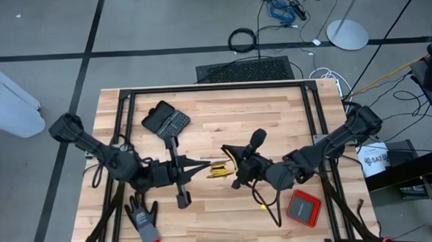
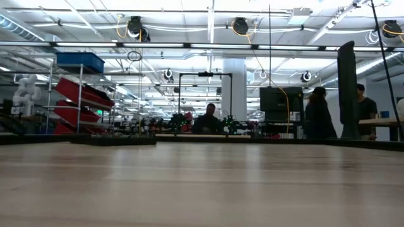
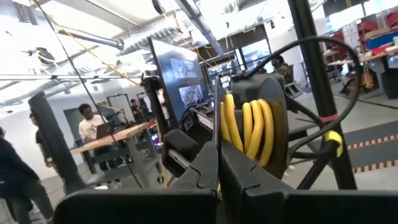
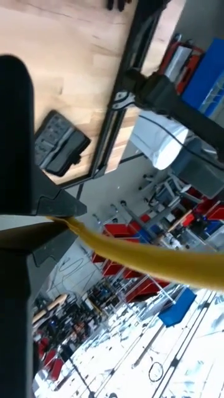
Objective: Coil cords
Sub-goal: Coil the yellow wire onto the spool
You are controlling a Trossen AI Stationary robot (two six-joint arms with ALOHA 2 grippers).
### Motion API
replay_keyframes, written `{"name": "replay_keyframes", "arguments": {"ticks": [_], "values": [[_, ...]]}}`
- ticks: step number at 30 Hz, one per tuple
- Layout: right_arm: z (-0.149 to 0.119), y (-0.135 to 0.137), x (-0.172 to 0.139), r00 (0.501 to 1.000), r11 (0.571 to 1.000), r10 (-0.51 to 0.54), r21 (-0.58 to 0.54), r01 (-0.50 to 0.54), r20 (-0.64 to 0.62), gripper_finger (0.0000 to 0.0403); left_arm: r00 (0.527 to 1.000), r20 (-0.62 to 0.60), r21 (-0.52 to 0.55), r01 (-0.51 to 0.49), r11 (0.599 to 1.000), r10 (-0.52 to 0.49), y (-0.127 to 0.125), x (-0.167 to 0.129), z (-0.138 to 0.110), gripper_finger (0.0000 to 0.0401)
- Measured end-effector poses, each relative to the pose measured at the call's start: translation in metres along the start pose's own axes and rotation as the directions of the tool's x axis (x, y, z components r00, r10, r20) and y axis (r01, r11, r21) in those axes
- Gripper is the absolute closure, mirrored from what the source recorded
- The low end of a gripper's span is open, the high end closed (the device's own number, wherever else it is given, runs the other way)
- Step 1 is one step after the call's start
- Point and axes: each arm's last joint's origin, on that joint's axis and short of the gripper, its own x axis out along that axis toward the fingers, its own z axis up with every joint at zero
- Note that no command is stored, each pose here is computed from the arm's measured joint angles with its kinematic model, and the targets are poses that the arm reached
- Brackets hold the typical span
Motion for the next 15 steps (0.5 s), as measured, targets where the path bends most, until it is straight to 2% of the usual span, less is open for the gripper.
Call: {"name": "replay_keyframes", "arguments": {"ticks": [9,15], "values": [[0.004,0.002,0.003,1.000,0.999,-0.016,0.052,0.014,0.026,0.0403,0.998,0.037,-0.021,-0.058,0.998,0.059,-0.006,0.018,-0.015,0.0400],[0.004,0.001,0.002,0.999,0.998,-0.020,0.052,0.018,0.028,0.0397,0.992,0.031,0.039,-0.120,0.992,0.119,-0.009,0.021,-0.019,0.0400]]}}
